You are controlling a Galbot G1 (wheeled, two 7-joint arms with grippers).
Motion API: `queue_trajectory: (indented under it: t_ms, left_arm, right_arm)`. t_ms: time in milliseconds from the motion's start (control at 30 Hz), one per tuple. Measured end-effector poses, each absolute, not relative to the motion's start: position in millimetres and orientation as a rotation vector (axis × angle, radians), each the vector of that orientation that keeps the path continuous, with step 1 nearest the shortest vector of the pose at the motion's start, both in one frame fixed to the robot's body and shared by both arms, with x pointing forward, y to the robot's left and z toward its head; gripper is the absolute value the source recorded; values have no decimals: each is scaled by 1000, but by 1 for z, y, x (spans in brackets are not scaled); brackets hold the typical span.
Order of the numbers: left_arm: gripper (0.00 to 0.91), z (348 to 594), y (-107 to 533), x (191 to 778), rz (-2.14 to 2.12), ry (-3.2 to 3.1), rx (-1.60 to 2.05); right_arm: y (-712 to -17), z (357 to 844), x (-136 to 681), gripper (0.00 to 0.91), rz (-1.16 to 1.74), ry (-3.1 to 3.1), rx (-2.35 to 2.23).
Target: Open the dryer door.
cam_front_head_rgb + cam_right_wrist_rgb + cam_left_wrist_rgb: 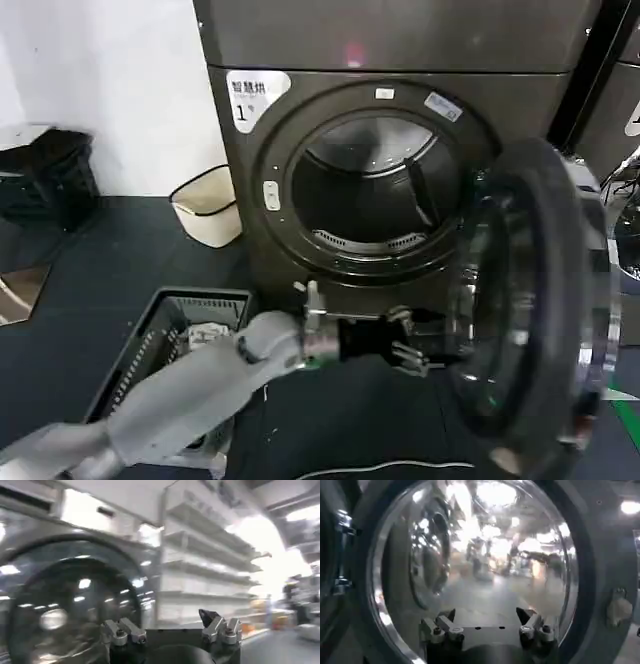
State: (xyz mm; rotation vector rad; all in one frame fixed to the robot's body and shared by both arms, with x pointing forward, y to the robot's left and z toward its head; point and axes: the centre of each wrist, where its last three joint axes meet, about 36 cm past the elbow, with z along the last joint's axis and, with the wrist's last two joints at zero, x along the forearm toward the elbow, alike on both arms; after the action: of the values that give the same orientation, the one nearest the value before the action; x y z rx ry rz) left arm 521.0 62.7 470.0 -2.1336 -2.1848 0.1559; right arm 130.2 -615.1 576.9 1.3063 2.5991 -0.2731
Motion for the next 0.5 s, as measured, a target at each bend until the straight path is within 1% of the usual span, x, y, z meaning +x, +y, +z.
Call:
queue_trajectory:
  t_ms: [133,367,500]
  left_arm:
    - [907,472,31,520,151,-2176,-2158]
    - [907,487,-26,519,108,-2210,-2206]
    - [907,491,-54,525,32,-2197,-2252]
  right_arm:
    - [-624,594,107,907,-276,2553,1414]
    - [-621,613,84,907,-331,2516,1445]
    - [-622,617,73,907,-340,2507,1457]
